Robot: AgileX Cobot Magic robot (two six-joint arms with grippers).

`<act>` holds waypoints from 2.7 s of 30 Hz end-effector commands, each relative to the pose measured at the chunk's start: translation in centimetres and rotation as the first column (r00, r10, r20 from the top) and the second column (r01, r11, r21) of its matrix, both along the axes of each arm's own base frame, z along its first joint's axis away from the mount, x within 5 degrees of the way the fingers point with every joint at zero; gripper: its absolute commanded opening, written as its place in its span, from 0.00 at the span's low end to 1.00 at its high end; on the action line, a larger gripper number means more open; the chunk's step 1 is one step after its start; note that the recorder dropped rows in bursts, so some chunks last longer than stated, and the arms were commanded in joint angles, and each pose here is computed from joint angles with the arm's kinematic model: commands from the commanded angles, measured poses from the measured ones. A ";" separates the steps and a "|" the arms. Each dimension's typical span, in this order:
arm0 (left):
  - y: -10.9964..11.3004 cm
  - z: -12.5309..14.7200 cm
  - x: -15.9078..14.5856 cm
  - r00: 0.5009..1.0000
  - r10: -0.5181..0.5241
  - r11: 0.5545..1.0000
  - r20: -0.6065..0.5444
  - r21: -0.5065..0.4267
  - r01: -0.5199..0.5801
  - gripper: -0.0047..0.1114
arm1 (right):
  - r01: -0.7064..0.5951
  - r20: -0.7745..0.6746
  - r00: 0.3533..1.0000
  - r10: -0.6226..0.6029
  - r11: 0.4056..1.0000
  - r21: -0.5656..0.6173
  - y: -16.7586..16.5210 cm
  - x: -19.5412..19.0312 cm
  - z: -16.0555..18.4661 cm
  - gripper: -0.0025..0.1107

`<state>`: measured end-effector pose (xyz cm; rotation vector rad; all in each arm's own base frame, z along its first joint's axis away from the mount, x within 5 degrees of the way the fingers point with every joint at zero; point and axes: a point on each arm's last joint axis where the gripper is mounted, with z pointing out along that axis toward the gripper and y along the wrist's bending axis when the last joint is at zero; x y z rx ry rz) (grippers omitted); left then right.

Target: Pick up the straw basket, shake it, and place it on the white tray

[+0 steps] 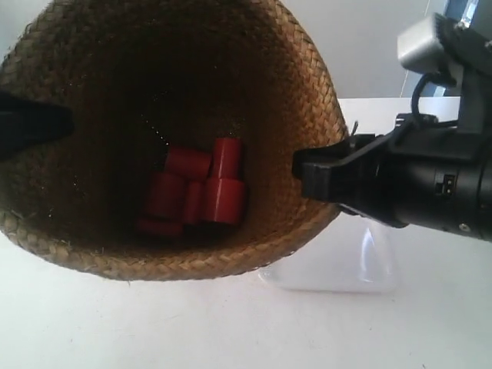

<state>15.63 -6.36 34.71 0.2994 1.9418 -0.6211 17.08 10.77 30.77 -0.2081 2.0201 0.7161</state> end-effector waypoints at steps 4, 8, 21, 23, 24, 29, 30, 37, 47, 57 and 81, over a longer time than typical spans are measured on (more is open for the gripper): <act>0.2 0.6 -2.4 0.985 -0.046 0.999 0.165 0.022 0.043 0.04 | -0.030 0.097 0.995 0.034 0.999 -0.041 0.6 -0.7 -0.2 0.02; 0.5 -0.2 -2.0 0.986 0.009 1.000 0.166 0.015 -0.012 0.04 | 0.008 0.170 0.985 -0.005 1.000 -0.015 0.6 -0.5 0.5 0.02; 0.8 -2.4 1.4 0.992 0.071 0.993 0.108 0.092 -0.081 0.04 | 0.088 0.363 0.931 0.037 0.943 -0.322 1.3 3.0 -1.5 0.02; 0.7 -2.5 1.5 0.992 0.066 0.992 0.109 0.100 -0.077 0.04 | 0.131 0.393 0.920 0.003 0.940 -0.315 0.9 3.4 -1.3 0.02; 0.7 -2.5 1.5 0.992 0.064 0.992 0.111 0.104 -0.076 0.04 | 0.147 0.404 0.915 -0.009 0.939 -0.312 0.8 3.5 -1.2 0.02; 0.8 -2.3 1.6 0.989 0.072 0.991 0.129 0.100 -0.085 0.04 | 0.183 0.406 0.913 -0.028 0.919 -0.348 -0.3 4.0 -1.3 0.02; 0.7 -2.3 1.6 0.989 0.062 0.992 0.134 0.098 -0.075 0.04 | 0.191 0.393 0.918 -0.048 0.923 -0.333 -0.5 4.1 -1.4 0.02; -0.8 -1.9 1.8 0.971 0.051 0.988 0.236 0.128 -0.083 0.04 | 0.114 0.298 0.954 -0.003 0.928 -0.354 -0.5 3.8 -2.1 0.02; -2.8 -3.7 3.2 0.989 0.013 0.989 0.146 0.144 -0.035 0.04 | 0.096 0.309 0.951 0.017 0.934 -0.345 -0.7 3.0 -1.4 0.02; -2.7 -4.1 3.9 0.990 0.072 0.988 0.125 0.128 -0.088 0.04 | 0.097 0.311 0.950 0.015 0.935 -0.342 -0.7 3.0 -1.4 0.02; -3.4 1.4 0.2 0.935 -0.065 0.995 0.350 0.098 0.033 0.04 | 0.076 0.451 0.892 0.014 0.981 -0.179 -0.3 -0.2 2.8 0.02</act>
